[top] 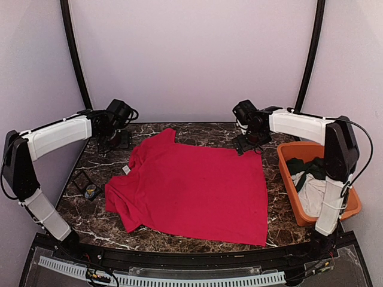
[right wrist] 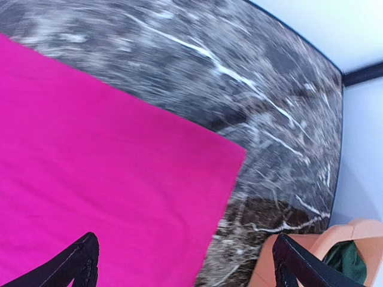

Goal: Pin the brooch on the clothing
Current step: Smooth out the flattened clothing at the center of the board.

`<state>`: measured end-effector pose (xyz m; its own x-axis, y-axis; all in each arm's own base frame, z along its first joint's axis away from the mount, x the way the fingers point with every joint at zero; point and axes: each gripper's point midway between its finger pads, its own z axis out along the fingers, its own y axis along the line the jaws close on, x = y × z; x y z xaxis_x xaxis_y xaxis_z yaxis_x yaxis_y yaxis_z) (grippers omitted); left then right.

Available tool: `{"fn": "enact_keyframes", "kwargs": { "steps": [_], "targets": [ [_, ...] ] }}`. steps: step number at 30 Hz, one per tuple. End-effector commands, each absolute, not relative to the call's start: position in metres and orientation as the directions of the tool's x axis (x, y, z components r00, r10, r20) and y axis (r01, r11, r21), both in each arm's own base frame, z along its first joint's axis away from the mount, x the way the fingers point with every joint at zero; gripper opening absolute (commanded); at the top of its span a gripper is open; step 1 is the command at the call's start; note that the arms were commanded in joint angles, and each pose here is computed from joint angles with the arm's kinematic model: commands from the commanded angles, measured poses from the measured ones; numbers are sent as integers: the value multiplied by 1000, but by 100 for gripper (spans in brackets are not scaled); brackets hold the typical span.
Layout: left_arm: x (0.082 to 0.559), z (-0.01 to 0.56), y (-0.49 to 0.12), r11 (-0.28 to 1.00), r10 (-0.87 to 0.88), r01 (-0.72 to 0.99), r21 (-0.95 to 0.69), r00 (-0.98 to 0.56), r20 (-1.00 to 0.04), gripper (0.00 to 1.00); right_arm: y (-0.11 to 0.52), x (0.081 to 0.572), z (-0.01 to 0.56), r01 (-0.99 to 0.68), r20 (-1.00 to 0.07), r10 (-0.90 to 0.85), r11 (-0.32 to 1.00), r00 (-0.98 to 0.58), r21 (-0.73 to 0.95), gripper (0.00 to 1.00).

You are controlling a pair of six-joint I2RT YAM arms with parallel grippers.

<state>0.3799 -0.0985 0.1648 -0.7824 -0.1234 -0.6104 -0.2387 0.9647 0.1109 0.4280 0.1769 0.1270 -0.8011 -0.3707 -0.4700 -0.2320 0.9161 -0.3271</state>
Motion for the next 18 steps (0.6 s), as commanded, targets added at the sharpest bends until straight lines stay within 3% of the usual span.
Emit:
{"fn": "enact_keyframes", "kwargs": {
  "steps": [1, 8, 18],
  "targets": [
    [405, 153, -114, 974, -56, -173, 148, -812, -581, 85, 222, 405, 127, -373, -462, -485, 873, -743, -316, 99],
    [415, 80, -116, 953, -17, -153, 263, -890, -456, 82, 253, 369, 92, -474, -391, -552, 833, -736, -284, 98],
    [426, 56, -91, 861, 40, -173, 478, -914, -403, 81, 234, 353, 35, -504, -214, -595, 785, -775, -359, 98]
  ]
}}
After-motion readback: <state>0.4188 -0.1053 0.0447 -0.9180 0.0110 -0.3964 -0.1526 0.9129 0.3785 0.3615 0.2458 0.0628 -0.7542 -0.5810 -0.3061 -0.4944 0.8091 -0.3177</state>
